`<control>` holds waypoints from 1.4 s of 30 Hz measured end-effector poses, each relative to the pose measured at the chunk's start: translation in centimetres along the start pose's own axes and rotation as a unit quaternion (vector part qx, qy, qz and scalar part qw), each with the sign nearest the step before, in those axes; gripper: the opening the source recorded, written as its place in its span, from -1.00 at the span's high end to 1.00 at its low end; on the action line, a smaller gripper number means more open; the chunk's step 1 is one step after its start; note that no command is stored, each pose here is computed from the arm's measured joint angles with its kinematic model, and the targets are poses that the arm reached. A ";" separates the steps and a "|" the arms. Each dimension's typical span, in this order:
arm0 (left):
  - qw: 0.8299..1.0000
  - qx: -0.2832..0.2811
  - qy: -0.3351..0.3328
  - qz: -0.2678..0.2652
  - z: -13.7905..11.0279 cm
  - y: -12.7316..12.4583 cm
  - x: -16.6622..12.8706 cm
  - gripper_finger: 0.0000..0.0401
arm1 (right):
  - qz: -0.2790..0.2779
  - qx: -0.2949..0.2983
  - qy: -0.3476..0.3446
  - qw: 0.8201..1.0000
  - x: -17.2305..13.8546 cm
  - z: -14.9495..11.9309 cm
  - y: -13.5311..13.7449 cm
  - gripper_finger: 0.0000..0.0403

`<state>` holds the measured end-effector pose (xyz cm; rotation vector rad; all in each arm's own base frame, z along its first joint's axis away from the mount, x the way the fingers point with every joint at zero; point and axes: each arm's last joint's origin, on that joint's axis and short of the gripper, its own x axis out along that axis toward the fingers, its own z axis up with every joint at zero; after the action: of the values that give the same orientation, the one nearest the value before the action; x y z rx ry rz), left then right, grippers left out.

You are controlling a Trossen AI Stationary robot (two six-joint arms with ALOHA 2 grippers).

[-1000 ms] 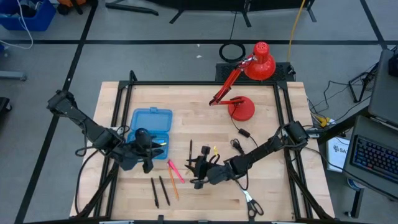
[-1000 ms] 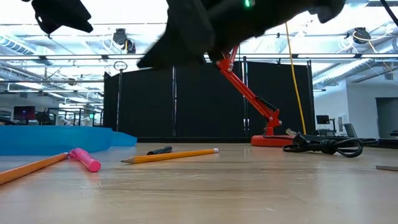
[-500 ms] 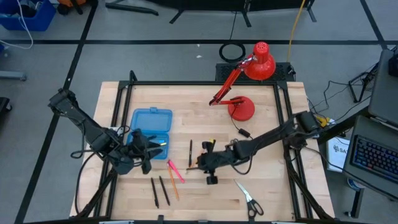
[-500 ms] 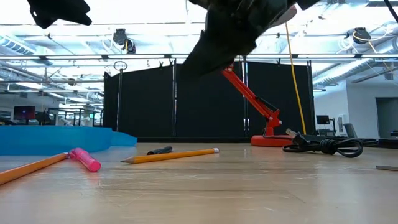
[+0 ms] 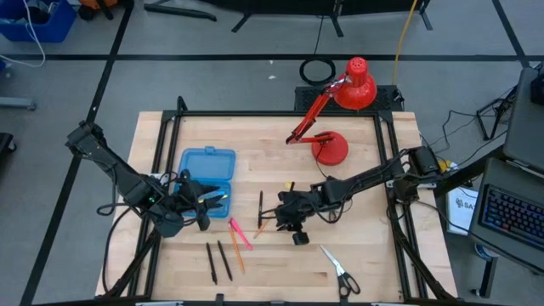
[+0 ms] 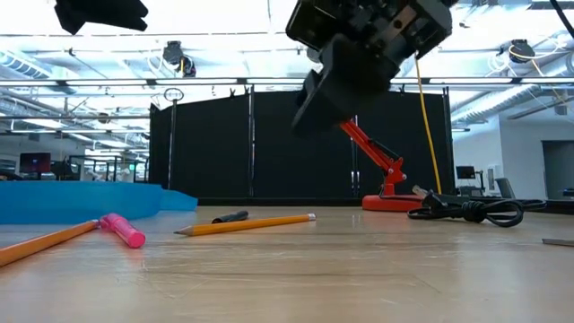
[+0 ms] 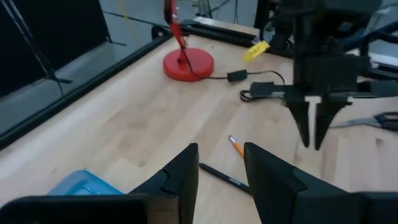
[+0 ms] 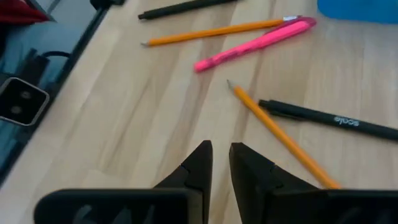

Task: Pick & place school supplies into a supply box
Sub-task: Put the yellow pencil into the blue supply box

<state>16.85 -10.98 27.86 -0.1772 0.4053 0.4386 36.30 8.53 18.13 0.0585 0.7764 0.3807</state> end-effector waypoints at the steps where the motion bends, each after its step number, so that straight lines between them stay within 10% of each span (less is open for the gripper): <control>1: 1.000 0.002 0.004 -0.005 0.0 0.0 0.0 0.33 | 0.000 -0.004 -0.012 1.000 0.1 -0.1 0.0 0.80; 22: 0.997 0.075 0.014 0.032 1.1 1.2 2.0 0.33 | 0.025 -0.016 -0.022 0.999 -0.3 -1.1 -2.4 0.82; 42: 0.988 0.105 0.015 0.108 2.2 3.4 4.0 0.33 | -0.031 0.025 0.064 0.997 -1.8 -3.8 -8.9 0.34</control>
<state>19.45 -5.88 27.94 0.0663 0.4995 0.6038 35.25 -0.71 14.93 0.0582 0.9123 0.3088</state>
